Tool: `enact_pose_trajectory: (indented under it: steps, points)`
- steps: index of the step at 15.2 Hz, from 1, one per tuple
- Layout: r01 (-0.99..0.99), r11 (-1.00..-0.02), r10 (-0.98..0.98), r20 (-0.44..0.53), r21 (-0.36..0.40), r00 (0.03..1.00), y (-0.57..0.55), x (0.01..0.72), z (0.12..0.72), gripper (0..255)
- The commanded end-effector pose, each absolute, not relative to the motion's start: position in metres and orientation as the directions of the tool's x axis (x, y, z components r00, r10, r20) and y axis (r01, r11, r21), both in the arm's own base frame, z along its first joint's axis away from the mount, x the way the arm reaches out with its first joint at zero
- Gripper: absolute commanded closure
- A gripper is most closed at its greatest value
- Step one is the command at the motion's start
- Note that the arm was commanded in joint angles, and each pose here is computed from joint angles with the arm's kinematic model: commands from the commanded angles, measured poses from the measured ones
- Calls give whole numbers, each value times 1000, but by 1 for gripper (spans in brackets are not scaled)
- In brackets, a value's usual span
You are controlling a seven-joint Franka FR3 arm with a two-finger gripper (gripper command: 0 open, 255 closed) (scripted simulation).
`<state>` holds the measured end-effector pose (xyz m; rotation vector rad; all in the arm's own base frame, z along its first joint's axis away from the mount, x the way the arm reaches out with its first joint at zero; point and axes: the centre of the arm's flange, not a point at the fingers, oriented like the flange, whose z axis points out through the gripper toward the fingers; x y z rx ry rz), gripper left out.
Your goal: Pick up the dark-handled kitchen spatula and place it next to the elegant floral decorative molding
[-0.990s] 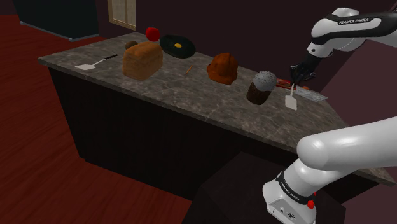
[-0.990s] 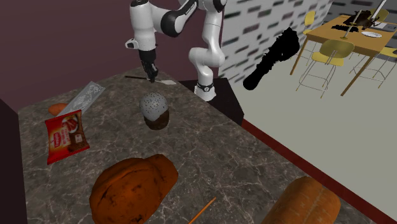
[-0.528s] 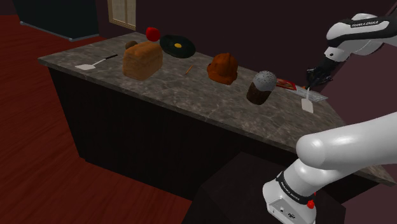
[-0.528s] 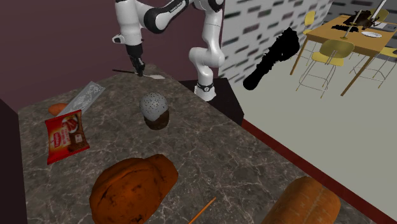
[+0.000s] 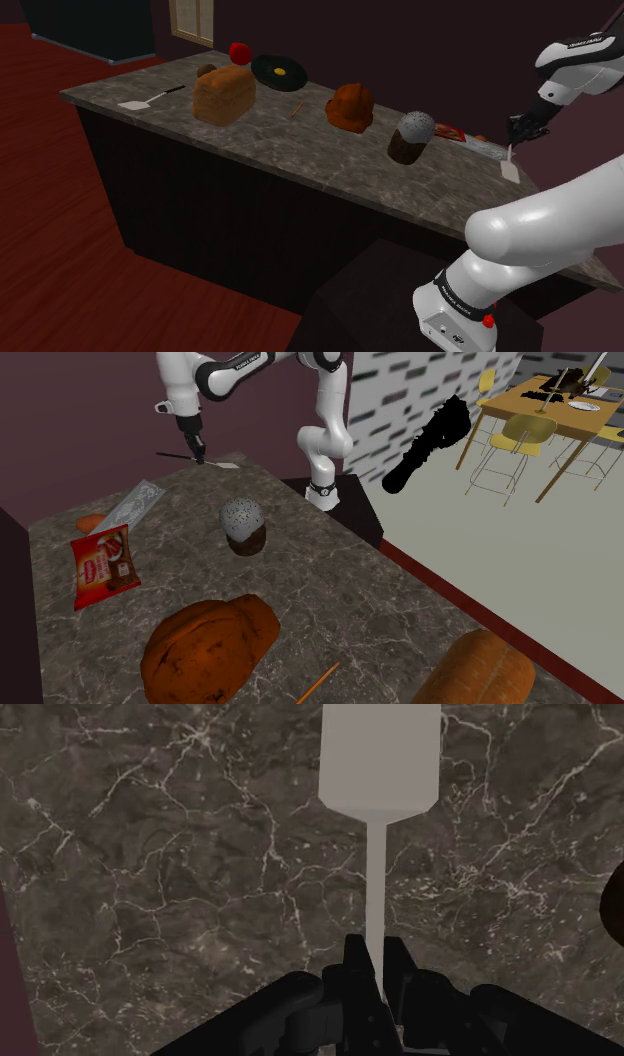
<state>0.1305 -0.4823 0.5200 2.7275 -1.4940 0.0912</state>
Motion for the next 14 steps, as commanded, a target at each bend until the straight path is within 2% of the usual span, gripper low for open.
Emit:
enact_pose_trajectory:
  steps: [1, 8, 14]
  points:
    - [-841, -540, -840, 66, 0, 539, -502, 113, 521, 255]
    - [-841, -540, -840, 66, 0, 539, -567, 55, 521, 255]
    - [-841, -540, -840, 66, 0, 539, -567, 55, 489, 255]
